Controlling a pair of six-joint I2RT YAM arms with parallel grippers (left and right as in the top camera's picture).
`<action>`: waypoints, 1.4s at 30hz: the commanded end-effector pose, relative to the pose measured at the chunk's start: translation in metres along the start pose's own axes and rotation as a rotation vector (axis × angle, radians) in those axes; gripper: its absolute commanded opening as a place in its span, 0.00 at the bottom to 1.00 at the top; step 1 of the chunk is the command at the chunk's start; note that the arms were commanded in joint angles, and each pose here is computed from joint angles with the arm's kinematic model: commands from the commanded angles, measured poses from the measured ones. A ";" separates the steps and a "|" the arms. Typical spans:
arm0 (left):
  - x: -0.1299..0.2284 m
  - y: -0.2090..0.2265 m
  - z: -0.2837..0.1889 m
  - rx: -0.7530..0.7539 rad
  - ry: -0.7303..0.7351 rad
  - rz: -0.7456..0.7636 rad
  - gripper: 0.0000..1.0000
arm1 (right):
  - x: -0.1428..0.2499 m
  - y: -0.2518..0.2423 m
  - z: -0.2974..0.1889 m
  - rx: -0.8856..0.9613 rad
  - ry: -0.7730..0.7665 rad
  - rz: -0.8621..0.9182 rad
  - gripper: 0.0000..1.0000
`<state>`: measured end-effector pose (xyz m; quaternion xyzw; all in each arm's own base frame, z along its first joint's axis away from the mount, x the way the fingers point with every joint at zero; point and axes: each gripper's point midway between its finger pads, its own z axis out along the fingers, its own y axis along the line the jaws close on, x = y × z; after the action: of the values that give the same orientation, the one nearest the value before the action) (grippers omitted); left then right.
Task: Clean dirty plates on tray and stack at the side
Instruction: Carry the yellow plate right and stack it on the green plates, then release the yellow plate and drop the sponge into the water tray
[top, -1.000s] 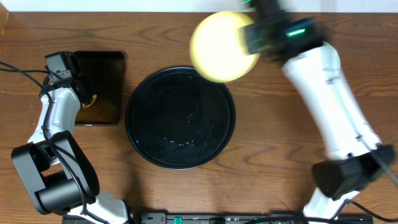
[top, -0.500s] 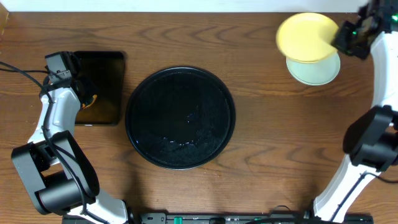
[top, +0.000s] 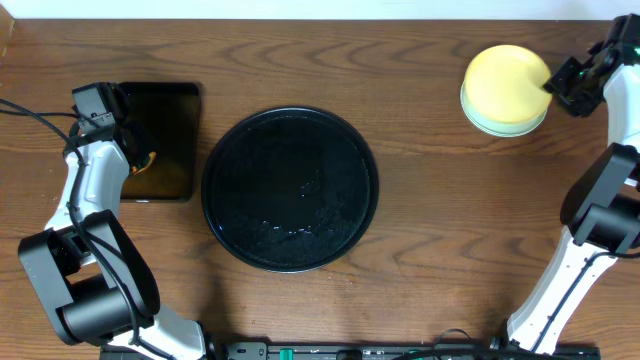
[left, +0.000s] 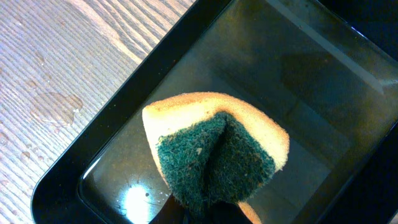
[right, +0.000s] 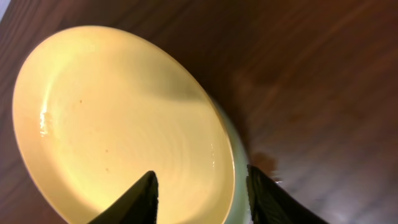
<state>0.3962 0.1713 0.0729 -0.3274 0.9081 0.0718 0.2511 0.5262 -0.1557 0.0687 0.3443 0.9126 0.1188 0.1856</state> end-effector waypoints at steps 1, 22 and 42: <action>0.000 0.001 -0.001 0.002 -0.002 -0.009 0.07 | 0.017 0.031 0.003 -0.103 0.058 -0.065 0.42; -0.035 -0.021 -0.075 0.176 -0.153 -0.048 0.07 | 0.177 0.216 -0.110 -0.345 0.157 -0.763 0.78; -0.034 -0.050 -0.116 0.383 -0.135 -0.022 0.07 | 0.345 0.300 -0.078 -0.299 0.208 -1.153 0.99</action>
<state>0.4023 0.1345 0.1037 -0.3099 0.9085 -0.0369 0.2779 0.4224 0.2981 0.1524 -0.2509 0.9367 0.1808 0.1639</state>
